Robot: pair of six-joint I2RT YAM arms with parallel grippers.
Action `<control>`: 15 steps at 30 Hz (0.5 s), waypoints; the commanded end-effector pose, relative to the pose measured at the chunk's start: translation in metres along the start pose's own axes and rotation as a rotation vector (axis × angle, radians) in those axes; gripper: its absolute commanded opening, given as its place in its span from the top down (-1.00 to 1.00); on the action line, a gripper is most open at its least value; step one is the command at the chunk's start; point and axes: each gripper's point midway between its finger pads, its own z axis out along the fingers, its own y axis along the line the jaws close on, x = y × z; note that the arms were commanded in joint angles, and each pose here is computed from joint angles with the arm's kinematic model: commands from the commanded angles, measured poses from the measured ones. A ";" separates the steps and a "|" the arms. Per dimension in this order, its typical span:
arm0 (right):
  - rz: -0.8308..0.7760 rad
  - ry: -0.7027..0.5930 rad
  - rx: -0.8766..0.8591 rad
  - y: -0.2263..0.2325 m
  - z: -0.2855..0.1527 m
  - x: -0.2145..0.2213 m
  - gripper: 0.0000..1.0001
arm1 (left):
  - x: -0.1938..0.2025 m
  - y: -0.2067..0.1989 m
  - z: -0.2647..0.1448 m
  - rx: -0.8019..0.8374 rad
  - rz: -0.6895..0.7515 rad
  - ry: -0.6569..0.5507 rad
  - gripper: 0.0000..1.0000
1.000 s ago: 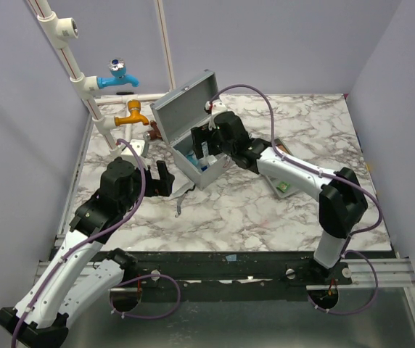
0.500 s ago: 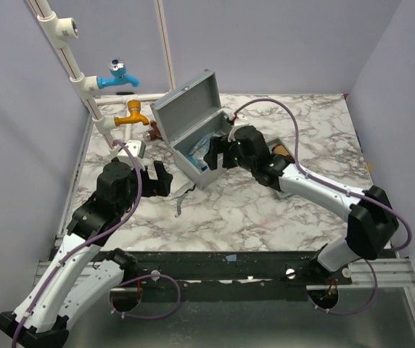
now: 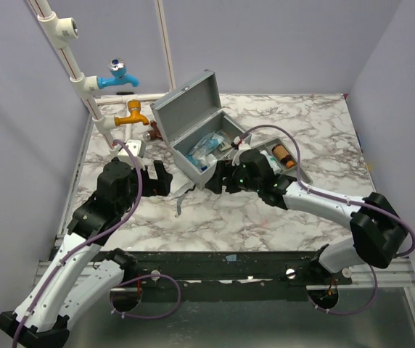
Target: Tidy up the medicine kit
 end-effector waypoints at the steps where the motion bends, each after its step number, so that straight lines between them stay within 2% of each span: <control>1: 0.061 0.015 -0.122 0.030 0.009 0.019 -0.51 | -0.004 -0.001 0.000 0.013 0.000 -0.013 -0.97; 5: 0.108 -0.012 -0.138 0.032 0.013 0.021 -0.51 | 0.000 0.000 0.004 0.002 -0.002 0.006 -0.97; 15: 0.039 -0.019 -0.098 0.023 0.003 0.020 -0.54 | 0.029 -0.008 0.026 0.029 -0.045 0.131 -0.97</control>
